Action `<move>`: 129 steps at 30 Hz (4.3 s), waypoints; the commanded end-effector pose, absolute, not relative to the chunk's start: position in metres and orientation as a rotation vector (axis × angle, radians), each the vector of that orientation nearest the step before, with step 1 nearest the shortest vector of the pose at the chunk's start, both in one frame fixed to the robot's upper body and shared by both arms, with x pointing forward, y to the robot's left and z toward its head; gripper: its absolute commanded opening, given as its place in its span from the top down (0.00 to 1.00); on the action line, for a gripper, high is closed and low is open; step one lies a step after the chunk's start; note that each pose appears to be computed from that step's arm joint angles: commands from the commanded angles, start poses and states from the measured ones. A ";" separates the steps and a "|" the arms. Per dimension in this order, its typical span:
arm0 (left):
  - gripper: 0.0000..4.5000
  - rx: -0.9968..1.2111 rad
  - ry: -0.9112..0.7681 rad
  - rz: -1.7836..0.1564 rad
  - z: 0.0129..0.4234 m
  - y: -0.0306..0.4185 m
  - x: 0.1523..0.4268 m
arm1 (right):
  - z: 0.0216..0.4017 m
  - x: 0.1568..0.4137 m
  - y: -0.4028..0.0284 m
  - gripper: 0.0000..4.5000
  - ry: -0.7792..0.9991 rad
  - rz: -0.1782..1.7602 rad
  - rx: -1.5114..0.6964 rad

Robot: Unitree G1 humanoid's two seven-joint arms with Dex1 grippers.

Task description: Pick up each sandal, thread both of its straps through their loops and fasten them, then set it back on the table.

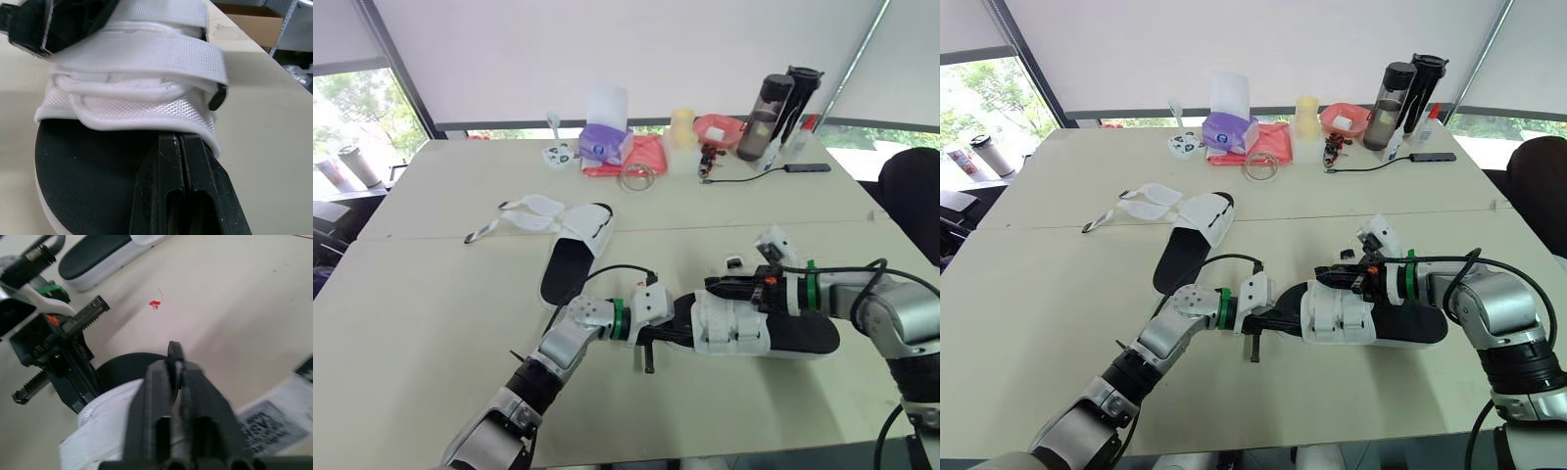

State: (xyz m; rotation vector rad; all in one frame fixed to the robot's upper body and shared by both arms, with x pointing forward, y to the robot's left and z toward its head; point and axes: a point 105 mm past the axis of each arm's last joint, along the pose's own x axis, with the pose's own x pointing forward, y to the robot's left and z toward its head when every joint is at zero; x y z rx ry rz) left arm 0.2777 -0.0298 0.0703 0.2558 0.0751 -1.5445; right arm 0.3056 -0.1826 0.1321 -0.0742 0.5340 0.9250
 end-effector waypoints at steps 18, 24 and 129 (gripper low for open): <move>1.00 0.289 0.131 -1.491 0.060 -0.016 0.286 | 0.197 0.271 -0.215 0.01 0.350 0.891 0.292; 1.00 0.215 0.106 -1.465 0.074 -0.010 0.286 | 0.156 0.237 -0.229 0.01 0.531 0.831 0.310; 1.00 0.006 -0.017 -0.748 0.142 0.111 0.297 | 0.150 0.174 -0.213 0.01 0.434 0.658 0.614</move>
